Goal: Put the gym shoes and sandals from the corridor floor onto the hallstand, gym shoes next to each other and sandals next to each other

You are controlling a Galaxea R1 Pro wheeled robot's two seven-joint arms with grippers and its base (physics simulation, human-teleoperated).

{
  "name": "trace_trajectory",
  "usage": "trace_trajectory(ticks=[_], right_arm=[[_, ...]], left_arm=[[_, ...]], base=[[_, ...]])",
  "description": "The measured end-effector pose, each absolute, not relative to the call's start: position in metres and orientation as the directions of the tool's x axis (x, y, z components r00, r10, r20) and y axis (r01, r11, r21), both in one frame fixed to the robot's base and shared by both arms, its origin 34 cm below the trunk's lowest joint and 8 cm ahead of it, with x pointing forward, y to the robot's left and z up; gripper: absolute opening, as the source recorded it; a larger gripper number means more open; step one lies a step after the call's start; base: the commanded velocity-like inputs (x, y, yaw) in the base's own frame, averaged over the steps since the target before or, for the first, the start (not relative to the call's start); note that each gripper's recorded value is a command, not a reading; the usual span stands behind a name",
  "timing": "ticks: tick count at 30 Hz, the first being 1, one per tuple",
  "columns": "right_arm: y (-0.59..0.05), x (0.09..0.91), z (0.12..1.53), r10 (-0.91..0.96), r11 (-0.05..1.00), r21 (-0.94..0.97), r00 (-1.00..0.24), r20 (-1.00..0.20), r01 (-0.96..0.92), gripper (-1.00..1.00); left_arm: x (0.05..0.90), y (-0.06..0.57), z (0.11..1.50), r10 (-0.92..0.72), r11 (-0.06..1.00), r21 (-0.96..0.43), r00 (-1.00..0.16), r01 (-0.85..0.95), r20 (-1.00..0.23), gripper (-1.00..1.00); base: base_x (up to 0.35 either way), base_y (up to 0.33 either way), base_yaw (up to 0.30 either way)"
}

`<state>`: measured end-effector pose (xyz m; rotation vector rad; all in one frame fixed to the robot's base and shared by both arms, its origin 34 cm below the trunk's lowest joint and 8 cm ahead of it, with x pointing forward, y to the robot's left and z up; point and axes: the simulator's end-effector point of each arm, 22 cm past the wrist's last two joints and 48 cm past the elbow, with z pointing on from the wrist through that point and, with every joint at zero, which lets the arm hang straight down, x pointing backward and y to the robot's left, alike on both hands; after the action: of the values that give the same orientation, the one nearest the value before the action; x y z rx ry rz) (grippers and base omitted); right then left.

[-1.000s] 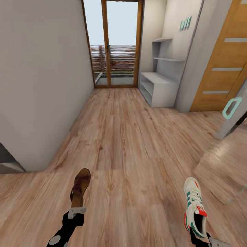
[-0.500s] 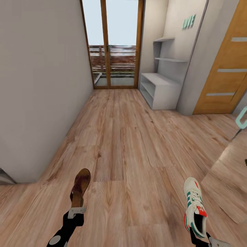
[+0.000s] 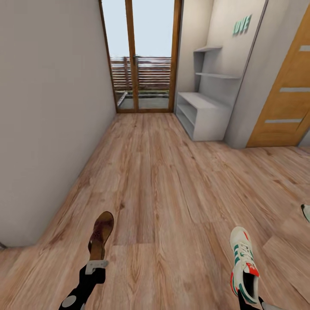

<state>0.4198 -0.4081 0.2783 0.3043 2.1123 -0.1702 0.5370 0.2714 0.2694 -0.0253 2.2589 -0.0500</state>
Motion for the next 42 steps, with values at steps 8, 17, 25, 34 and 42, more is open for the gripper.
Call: trace_trajectory(ticks=[8,17,25,34,42], right_arm=[[-0.4103,0.4208,0.2801,0.149,0.957,-0.003,-0.503,-0.851,0.288,-1.00],[-0.4100,0.4210,0.2803,0.147,0.958,-0.003,-0.502,-0.852,0.286,-1.00],[-0.4106,0.4230,0.2828,0.141,0.960,-0.005,-0.495,-0.858,0.281,-1.00],[-0.4116,0.4250,0.2850,0.138,0.959,-0.006,-0.488,-0.862,0.282,-1.00],[-0.4105,0.4240,0.2839,0.139,0.960,-0.005,-0.491,-0.860,0.280,-1.00]], left_arm=[[0.5371,0.2713,0.2697,-0.035,0.999,-0.045,-0.634,-0.001,-0.772,-1.00],[0.5374,0.2714,0.2699,-0.036,0.999,-0.045,-0.634,-0.002,-0.773,-1.00],[0.5373,0.2713,0.2698,-0.036,0.999,-0.045,-0.634,-0.001,-0.772,-1.00],[0.5373,0.2707,0.2698,-0.035,0.999,-0.046,-0.634,0.001,-0.772,-1.00],[0.5378,0.2698,0.2704,-0.035,0.999,-0.047,-0.632,0.001,-0.774,-1.00]], base=[[0.335,0.000,0.000],[0.335,0.000,0.000],[0.335,0.016,0.000],[0.335,0.097,0.000],[0.335,0.103,0.000]])
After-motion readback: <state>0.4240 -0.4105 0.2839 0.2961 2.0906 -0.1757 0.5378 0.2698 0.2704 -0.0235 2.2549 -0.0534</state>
